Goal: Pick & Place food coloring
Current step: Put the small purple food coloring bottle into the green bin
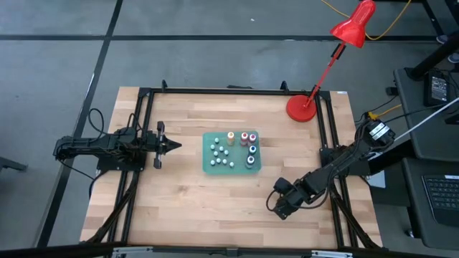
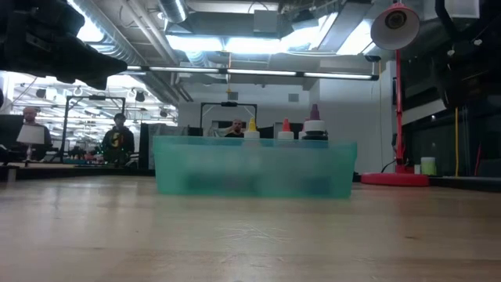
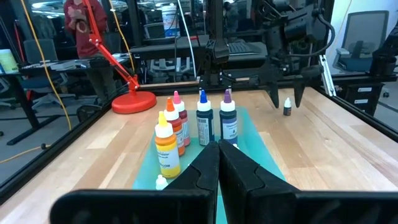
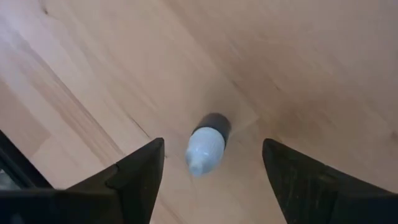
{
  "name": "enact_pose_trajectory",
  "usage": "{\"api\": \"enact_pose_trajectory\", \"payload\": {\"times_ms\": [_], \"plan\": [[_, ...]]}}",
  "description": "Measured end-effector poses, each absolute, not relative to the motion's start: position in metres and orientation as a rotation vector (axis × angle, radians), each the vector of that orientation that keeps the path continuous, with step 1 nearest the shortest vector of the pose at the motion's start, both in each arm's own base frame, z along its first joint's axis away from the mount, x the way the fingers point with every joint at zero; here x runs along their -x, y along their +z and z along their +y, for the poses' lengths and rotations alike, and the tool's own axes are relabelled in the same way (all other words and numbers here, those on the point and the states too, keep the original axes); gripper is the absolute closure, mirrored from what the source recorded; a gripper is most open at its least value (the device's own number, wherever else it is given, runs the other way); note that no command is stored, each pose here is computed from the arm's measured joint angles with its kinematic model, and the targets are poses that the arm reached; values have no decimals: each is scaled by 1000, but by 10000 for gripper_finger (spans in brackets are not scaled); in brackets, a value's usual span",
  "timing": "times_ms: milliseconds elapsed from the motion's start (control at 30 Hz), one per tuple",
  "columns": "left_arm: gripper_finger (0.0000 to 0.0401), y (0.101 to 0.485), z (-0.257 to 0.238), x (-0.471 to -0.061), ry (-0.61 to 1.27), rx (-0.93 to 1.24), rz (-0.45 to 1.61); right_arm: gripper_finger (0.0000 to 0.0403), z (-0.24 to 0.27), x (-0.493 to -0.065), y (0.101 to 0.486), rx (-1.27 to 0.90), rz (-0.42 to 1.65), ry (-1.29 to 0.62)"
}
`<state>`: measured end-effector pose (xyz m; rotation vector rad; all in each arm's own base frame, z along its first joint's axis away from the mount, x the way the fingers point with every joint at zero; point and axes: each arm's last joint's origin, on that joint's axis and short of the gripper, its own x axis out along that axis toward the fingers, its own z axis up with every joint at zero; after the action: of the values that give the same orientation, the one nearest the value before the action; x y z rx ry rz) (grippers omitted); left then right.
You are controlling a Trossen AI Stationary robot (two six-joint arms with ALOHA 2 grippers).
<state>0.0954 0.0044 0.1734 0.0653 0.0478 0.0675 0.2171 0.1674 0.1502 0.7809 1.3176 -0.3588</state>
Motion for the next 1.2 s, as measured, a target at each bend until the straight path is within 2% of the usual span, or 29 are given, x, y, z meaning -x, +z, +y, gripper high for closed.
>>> {"api": "enact_pose_trajectory", "payload": {"times_ms": [133, 267, 700, 833, 1033, 1200], "plan": [[397, 173, 4, -95, 68, -65, 48, 135, 167, -217, 150, -781, 1315, -361], [397, 173, 4, -95, 68, -65, 48, 158, 167, -217, 150, -780, 1314, -363], [397, 173, 4, -95, 68, -65, 48, 300, 167, -217, 150, -779, 1313, -363], [397, 173, 4, -95, 68, -65, 48, 331, 167, -217, 151, -780, 1311, -361], [397, 173, 4, -95, 68, -65, 48, 325, 169, -220, 153, -792, 1308, -345], [397, 173, 4, -95, 68, -65, 48, 321, 171, -233, 172, -784, 1311, -269]]}}
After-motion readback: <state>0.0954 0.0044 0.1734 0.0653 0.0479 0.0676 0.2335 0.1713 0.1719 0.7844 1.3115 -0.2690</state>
